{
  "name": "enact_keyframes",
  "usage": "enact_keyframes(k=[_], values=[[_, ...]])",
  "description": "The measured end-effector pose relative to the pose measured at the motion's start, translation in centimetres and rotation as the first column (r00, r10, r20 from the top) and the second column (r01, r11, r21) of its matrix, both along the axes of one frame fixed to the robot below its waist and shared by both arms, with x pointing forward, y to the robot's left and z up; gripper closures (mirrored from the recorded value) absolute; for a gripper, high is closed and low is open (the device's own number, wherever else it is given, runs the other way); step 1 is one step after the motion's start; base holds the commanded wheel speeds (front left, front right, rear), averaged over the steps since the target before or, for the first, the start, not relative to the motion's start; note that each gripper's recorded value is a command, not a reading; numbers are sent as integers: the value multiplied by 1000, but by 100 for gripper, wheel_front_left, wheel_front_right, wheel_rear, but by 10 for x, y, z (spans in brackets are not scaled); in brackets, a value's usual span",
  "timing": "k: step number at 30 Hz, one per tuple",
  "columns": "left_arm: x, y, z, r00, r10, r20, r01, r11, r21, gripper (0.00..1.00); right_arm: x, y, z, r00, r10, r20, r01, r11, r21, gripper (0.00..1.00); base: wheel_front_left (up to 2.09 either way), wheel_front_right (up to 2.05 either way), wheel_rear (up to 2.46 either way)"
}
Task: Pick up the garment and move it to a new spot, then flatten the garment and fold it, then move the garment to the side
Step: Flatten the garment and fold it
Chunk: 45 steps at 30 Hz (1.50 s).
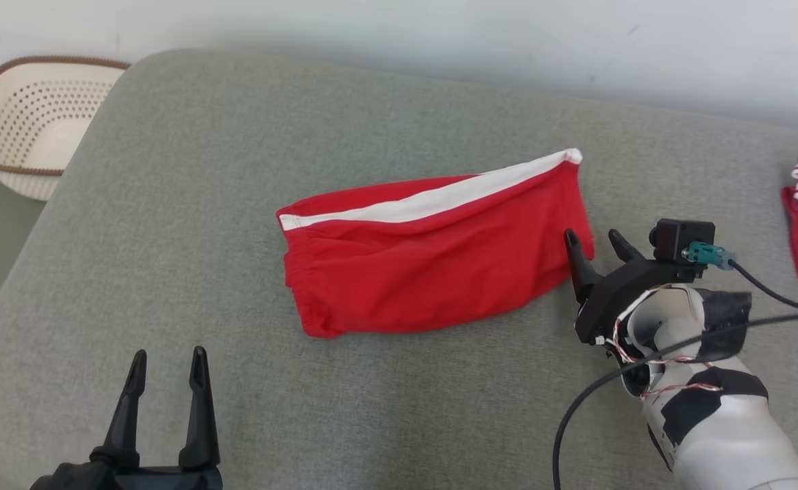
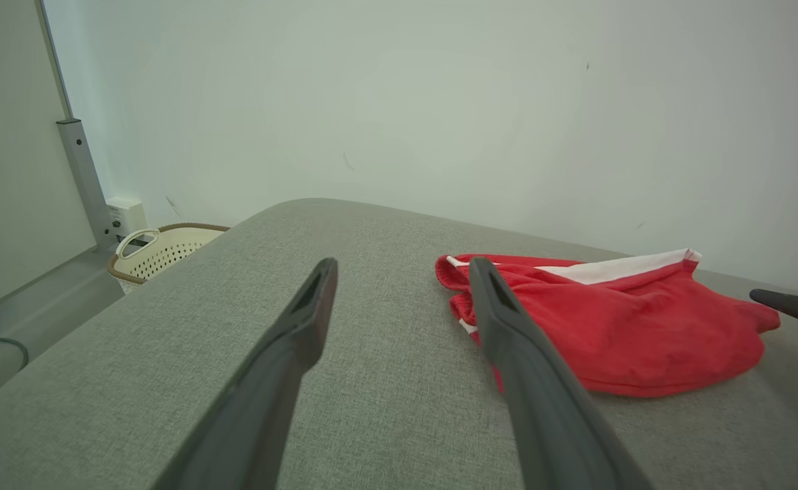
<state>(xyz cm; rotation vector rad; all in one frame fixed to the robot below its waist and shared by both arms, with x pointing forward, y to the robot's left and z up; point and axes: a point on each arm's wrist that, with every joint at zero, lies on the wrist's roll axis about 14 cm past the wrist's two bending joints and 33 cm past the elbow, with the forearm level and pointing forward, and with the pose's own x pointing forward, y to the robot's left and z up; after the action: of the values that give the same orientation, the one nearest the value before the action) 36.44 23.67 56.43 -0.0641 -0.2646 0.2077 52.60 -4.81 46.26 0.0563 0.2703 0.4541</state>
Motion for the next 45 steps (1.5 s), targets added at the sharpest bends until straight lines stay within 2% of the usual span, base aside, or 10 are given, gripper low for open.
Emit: enact_keyframes(k=[10,11,12,13,19,27,35,45], values=[[-4,12,-13,998,51,-44,-51,999,-10,0,9,15,-39,990,-1,-140,-3,999,-35,2,0,0,0],[-4,13,-13,998,53,-45,-53,999,-10,0,10,16,-38,991,1,-136,-5,999,-32,31,0,0,0],[-3,12,-13,998,52,-43,-52,999,-11,0,10,18,-36,991,1,-130,-5,1000,-26,72,0,0,0],[-3,12,-12,998,51,-41,-52,999,-11,0,11,19,-35,992,3,-127,-6,1000,-23,100,0,0,0],[-5,10,-11,998,45,-36,-45,999,-15,0,4,24,-21,997,5,-79,-3,1000,23,100,0,0,0],[-13,2,-8,1000,11,-26,-12,1000,-16,0,-31,25,-18,997,29,-74,-24,998,62,100,0,0,0],[-15,-12,-4,999,-41,-5,41,999,-25,0,-75,12,-26,993,36,-109,-24,994,107,100,0,0,0],[-16,-23,-5,997,-75,-6,75,997,-31,0,-106,-16,-36,989,-1,-149,19,993,119,100,0,0,0]])
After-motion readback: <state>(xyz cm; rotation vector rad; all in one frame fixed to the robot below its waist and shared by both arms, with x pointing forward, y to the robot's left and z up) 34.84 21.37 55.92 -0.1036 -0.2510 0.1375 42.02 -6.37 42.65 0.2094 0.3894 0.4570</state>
